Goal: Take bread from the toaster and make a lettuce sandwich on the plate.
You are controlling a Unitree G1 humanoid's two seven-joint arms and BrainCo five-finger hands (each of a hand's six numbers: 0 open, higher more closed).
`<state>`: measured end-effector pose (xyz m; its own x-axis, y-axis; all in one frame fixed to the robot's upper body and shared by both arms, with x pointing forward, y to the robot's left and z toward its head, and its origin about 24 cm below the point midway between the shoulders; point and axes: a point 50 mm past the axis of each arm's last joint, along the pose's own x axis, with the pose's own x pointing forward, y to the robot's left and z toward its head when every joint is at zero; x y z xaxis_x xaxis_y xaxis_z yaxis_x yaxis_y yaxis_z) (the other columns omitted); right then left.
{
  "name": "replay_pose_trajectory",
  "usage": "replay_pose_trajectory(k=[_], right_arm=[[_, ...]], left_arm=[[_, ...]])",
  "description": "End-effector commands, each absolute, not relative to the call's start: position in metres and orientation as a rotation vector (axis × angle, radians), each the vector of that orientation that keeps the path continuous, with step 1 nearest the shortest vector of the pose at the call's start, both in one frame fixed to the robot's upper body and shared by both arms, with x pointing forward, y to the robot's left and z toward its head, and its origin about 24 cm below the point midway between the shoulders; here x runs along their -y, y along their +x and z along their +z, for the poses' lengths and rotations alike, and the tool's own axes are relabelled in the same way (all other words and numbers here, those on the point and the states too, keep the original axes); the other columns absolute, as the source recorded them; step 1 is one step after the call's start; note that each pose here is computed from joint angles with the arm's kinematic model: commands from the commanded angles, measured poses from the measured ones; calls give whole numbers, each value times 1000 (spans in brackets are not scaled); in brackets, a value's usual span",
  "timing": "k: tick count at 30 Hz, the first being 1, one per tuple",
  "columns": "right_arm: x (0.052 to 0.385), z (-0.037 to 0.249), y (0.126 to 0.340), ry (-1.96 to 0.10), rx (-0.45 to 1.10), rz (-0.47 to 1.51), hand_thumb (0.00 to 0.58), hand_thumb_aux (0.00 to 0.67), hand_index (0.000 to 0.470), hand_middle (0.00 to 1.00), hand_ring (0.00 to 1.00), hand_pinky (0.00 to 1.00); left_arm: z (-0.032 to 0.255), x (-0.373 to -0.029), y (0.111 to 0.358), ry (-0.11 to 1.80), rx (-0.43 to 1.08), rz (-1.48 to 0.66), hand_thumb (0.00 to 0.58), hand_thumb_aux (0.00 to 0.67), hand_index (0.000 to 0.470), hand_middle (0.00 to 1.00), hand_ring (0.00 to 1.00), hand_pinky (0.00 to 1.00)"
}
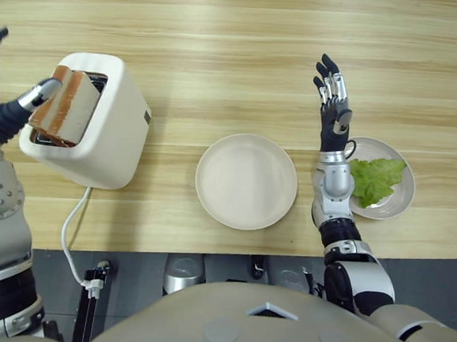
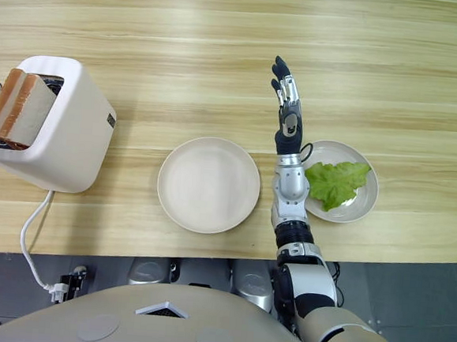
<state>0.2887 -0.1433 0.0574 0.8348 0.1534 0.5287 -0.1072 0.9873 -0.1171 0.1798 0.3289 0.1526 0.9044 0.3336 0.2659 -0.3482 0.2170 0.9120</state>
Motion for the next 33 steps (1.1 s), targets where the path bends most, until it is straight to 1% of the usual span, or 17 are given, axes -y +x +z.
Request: replay_pose_trajectory(k=[1, 5, 11, 12, 13, 14, 15, 16, 18, 19, 20, 21, 22, 23, 26, 27, 33], right_arm=[[145, 56, 289, -78, 552, 124, 0, 0, 0, 0, 0, 0], [146, 56, 289, -81, 553, 121, 0, 0, 0, 0, 0, 0], [148, 57, 287, -80, 567, 114, 0, 0, 0, 0, 0, 0], [148, 57, 287, -82, 566, 114, 0, 0, 0, 0, 0, 0], [148, 57, 287, -82, 566, 114, 0, 0, 0, 0, 0, 0], [149, 57, 287, -81, 566, 113, 0, 0, 0, 0, 0, 0], [149, 57, 287, -81, 567, 113, 0, 0, 0, 0, 0, 0], [149, 57, 287, -81, 567, 112, 0, 0, 0, 0, 0, 0], [150, 57, 287, -82, 569, 110, 0, 0, 0, 0, 0, 0], [150, 57, 287, -83, 569, 109, 0, 0, 0, 0, 0, 0], [150, 57, 287, -85, 569, 109, 0, 0, 0, 0, 0, 0], [150, 57, 287, -86, 568, 111, 0, 0, 0, 0, 0, 0], [150, 57, 287, -87, 567, 112, 0, 0, 0, 0, 0, 0], [150, 57, 287, -89, 566, 113, 0, 0, 0, 0, 0, 0], [150, 56, 288, -92, 560, 112, 0, 0, 0, 0, 0, 0], [150, 56, 288, -93, 559, 112, 0, 0, 0, 0, 0, 0], [150, 56, 288, -98, 558, 111, 0, 0, 0, 0, 0, 0]], left_arm=[[138, -342, 181, 1284, -77, 471, 0, 0, 0, 0, 0, 0], [126, -357, 178, 1298, -159, 470, 0, 0, 0, 0, 0, 0], [117, -364, 179, 1313, -216, 461, 0, 0, 0, 0, 0, 0], [116, -364, 179, 1317, -223, 453, 36, 21, 14, 0, 0, 0], [114, -363, 179, 1344, -234, 447, 112, 68, 47, 0, 0, 0], [114, -362, 179, 1364, -241, 441, 100, 60, 41, 0, 0, 0], [113, -361, 179, 1377, -247, 435, 108, 66, 45, 0, 0, 0], [113, -360, 179, 1393, -252, 430, 140, 87, 60, 0, 0, 0], [113, -359, 180, 1413, -259, 421, 183, 116, 79, 0, 0, 0], [112, -358, 180, 1422, -261, 418, 251, 166, 114, 0, 0, 0], [112, -357, 180, 1434, -265, 413, 275, 184, 126, 0, 0, 0], [112, -356, 180, 1438, -269, 410, 241, 158, 108, 0, 0, 0], [112, -355, 179, 1436, -266, 411, 241, 158, 108, 0, 0, 0], [113, -354, 179, 1438, -262, 414, 179, 113, 78, 0, 0, 0], [116, -348, 180, 1436, -240, 403, 175, 110, 76, 0, 0, 0], [117, -345, 181, 1441, -233, 393, 152, 95, 65, 0, 0, 0], [120, -333, 186, 1444, -204, 346, 144, 89, 61, 0, 0, 0]])
